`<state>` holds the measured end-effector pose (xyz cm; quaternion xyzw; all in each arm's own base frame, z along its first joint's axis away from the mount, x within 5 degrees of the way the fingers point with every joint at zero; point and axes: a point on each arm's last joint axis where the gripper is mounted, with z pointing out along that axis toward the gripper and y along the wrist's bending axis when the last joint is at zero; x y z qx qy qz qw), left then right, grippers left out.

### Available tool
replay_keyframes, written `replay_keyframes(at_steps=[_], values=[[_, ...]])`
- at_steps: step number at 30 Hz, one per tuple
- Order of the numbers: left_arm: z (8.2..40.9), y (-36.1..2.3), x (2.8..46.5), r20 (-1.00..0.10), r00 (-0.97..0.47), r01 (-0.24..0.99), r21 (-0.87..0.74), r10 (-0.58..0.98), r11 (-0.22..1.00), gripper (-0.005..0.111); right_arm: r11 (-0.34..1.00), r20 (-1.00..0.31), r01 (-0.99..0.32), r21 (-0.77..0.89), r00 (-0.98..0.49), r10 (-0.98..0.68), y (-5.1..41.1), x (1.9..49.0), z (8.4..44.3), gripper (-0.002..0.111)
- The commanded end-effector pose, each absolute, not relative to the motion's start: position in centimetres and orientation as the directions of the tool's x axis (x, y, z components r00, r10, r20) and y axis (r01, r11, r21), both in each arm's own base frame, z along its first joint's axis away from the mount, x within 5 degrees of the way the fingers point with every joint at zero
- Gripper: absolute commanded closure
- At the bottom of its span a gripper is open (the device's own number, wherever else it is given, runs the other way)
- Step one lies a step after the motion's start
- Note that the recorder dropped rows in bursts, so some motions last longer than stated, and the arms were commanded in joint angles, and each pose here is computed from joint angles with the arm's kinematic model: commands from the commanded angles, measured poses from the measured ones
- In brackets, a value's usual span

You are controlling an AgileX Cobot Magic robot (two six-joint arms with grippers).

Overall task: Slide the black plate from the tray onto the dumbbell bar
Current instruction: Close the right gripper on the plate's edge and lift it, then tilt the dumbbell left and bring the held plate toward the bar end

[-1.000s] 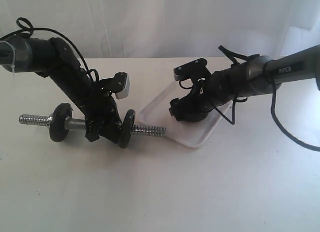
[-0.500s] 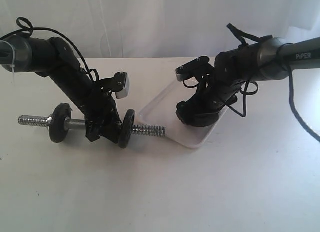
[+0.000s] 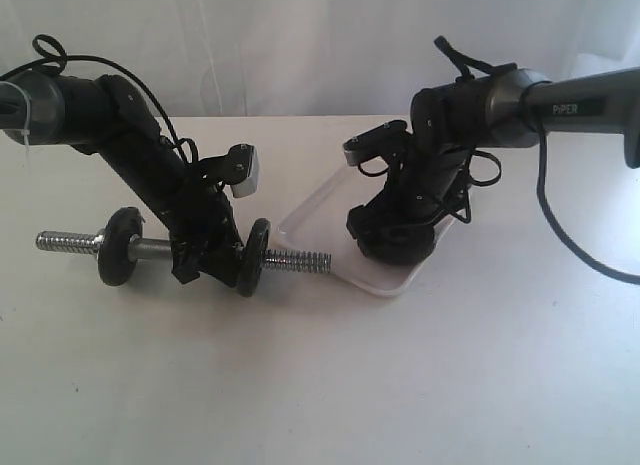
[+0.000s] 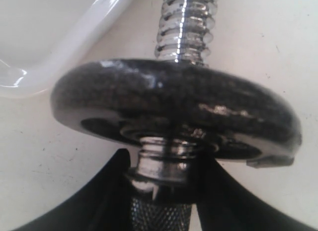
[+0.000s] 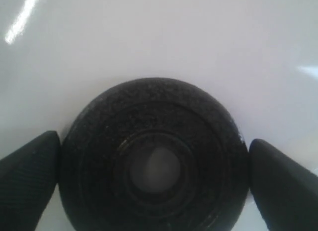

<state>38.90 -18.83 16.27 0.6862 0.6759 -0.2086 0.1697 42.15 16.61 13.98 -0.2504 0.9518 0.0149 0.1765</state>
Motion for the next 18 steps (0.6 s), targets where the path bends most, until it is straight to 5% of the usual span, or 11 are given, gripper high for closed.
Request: replay_keyframes(at_steps=[1,5,18], values=[[17.39,-19.38,38.38,-0.56,-0.034,0.997,-0.081,0.828,-0.014,0.107,0.876,-0.324,-0.479,-0.058,-0.821,-0.471,16.25,42.49,13.52,0.068],[17.39,-19.38,38.38,-0.56,-0.034,0.997,-0.081,0.828,-0.014,0.107,0.874,-0.307,-0.483,-0.058,-0.824,-0.476,16.19,42.35,13.47,0.041],[17.39,-19.38,38.4,-0.56,-0.034,0.997,-0.08,0.828,-0.013,0.107,0.867,-0.227,-0.495,-0.065,-0.838,-0.495,15.92,42.05,13.84,0.013]])
